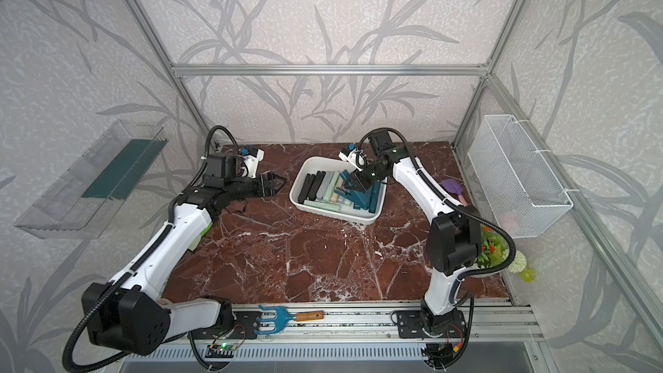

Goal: Put the pruning pliers into the storage box
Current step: Place the pruning pliers in the storage box.

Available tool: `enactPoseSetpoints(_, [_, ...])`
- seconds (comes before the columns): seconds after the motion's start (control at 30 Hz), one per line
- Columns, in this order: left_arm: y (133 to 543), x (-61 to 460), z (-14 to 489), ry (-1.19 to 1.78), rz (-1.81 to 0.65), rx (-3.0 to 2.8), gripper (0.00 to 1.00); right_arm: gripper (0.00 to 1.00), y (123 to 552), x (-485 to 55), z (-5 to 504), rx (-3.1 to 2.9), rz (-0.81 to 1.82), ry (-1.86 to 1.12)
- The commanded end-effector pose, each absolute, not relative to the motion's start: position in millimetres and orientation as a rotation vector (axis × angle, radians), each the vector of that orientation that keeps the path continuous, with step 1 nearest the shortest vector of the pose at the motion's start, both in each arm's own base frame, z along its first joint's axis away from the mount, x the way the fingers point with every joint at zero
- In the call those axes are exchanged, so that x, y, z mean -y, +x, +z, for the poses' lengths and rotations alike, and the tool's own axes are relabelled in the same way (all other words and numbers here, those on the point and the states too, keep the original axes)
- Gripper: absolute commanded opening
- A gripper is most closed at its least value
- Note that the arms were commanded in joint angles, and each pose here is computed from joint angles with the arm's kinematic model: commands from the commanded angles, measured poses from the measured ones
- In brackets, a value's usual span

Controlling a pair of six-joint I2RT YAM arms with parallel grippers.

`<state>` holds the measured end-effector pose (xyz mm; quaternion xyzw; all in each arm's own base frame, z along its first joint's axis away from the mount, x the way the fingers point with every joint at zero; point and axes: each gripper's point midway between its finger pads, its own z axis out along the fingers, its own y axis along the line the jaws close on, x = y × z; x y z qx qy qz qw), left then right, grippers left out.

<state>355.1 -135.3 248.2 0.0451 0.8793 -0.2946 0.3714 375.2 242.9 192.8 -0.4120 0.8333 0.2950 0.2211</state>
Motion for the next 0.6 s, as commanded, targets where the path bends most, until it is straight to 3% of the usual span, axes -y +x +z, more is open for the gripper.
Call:
enactPoseSetpoints(0.0, [352.0, 134.9, 252.4, 0.144, -0.753, -2.237, 0.77, 0.0, 356.3, -237.6, 183.7, -2.314, 0.894, -1.279])
enactPoseSetpoints(0.27, [353.9, 135.4, 250.9, 0.147, -0.753, -2.246, 0.77, 0.0, 356.1, -248.3, 152.0, -2.308, 0.973, -1.358])
enactPoseSetpoints(0.57, [355.0, 135.5, 250.8, 0.147, -0.753, -2.248, 0.77, 0.0, 347.4, -249.9, 107.5, -2.371, 0.82, -1.52])
